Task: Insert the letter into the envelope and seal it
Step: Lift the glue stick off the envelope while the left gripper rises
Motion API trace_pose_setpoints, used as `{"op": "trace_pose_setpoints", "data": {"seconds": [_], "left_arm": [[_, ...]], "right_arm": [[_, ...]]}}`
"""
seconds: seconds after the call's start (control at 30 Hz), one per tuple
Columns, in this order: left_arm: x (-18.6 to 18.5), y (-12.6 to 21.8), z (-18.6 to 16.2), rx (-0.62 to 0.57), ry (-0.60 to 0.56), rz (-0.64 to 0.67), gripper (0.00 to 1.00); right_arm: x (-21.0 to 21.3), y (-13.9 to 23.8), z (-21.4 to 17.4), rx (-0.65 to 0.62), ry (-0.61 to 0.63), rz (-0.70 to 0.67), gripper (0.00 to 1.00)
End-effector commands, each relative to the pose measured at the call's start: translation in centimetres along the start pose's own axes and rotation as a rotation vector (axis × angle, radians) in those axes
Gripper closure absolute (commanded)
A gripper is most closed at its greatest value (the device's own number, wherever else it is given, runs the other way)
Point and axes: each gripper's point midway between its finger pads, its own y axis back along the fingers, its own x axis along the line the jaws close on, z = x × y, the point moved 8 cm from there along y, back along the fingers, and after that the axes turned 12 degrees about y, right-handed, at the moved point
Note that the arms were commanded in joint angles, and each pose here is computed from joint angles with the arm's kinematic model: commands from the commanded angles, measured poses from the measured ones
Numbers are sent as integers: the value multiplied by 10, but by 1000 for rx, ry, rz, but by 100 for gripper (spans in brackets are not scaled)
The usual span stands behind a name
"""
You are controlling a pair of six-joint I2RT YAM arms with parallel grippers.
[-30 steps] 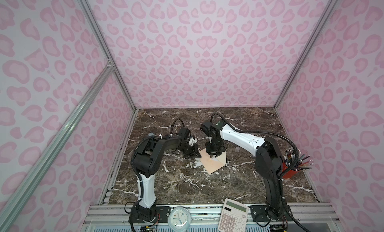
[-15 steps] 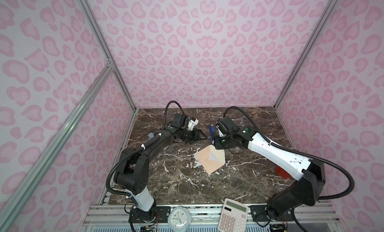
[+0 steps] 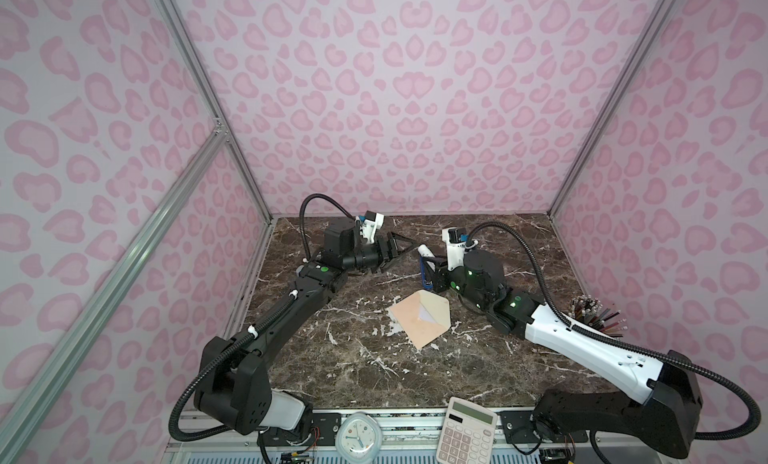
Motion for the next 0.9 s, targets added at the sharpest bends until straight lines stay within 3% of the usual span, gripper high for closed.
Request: {"op": "trace_pose_setpoints", "data": {"seconds": [0.0,0.23,0.47,0.7,0.87], "left_arm": [[-26,-1,7,-28,-14,-108,20],[-39,-10,10,-8,-16,-156,24],[-42,-16,11,15,-14,-167,34],[-42,-20,12,42,-6,-175,51],[-43,-22,14,51,1,-176,68]], "right_arm": [[3,-1,35,-207,11,-8,100],[9,-7,45,-249,14,12,100],[13,-10,41,-238,33,22,100],[14,-12,32,-209,68,9,99],[13,-14,24,-181,85,2,91]]}}
